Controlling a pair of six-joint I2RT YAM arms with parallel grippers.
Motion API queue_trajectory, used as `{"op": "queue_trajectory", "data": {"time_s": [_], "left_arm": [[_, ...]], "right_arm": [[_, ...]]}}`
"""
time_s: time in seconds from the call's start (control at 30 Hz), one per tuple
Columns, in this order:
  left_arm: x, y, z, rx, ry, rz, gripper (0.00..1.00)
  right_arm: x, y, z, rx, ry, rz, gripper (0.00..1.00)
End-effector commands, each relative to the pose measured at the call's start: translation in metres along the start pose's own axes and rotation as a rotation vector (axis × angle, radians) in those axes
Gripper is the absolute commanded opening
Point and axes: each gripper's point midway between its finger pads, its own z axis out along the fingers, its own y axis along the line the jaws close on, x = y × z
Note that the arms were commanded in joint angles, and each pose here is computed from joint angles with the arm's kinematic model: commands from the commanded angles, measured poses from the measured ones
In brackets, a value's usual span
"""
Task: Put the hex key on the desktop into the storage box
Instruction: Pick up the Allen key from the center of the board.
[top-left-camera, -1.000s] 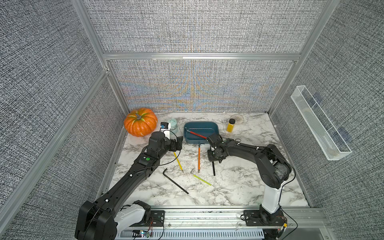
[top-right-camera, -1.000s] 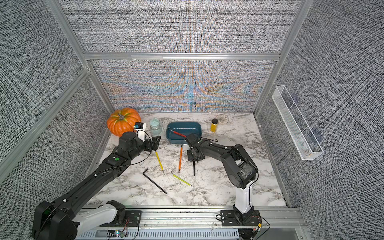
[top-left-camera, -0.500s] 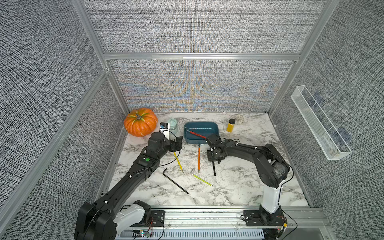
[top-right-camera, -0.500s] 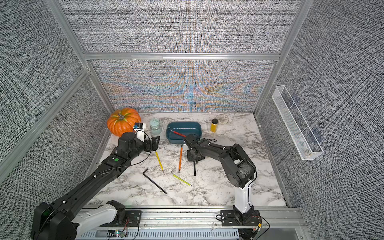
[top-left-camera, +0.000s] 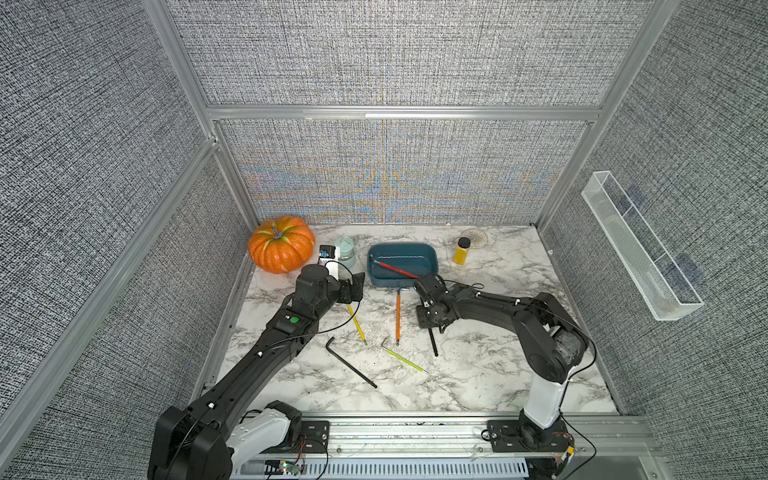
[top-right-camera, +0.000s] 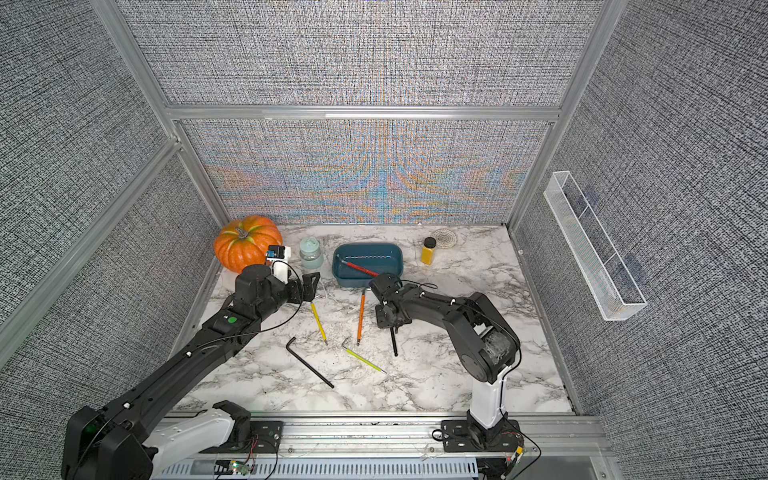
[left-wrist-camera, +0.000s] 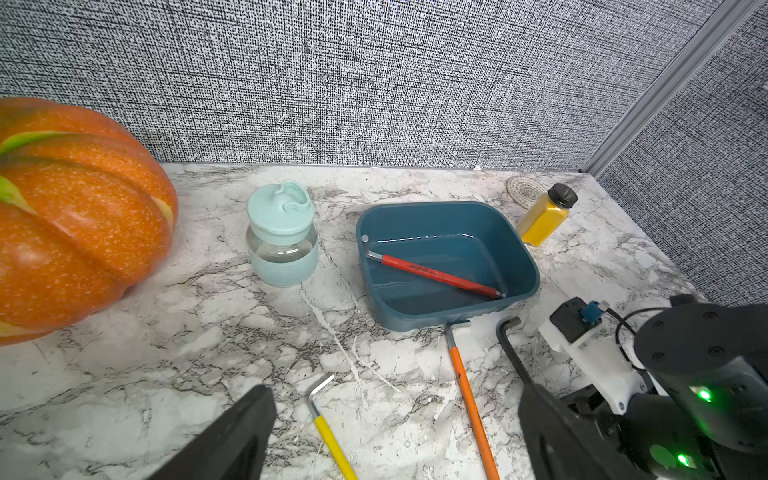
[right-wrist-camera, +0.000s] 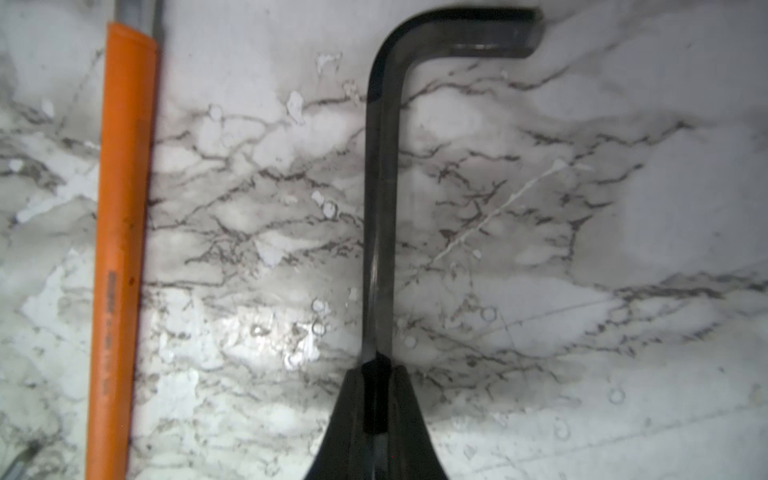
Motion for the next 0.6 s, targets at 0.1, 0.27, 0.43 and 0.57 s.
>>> {"op": "queue_trajectory", "data": {"time_s": [0.1, 0.27, 0.43, 0.57], "left_arm": [[-0.005, -0.002, 0.000, 0.007, -0.019, -0.010, 0.96], [-0.009, -0.002, -0.003, 0.008, -0.030, -0.007, 0.96], [-0.012, -0.004, -0.004, 0.010, -0.038, 0.001, 0.96], [-0.017, -0.004, -0.005, 0.006, -0.048, 0.005, 0.97]], "right_arm": [[0.003, 0.001, -0.018, 0.008, -0.026, -0.067, 0.00], [0.000, 0.009, -0.035, -0.008, -0.067, -0.119, 0.00], [-0.006, 0.017, -0.059, -0.015, -0.128, -0.221, 0.00], [-0.021, 0.019, -0.089, -0.017, -0.208, -0.275, 0.00]]}}
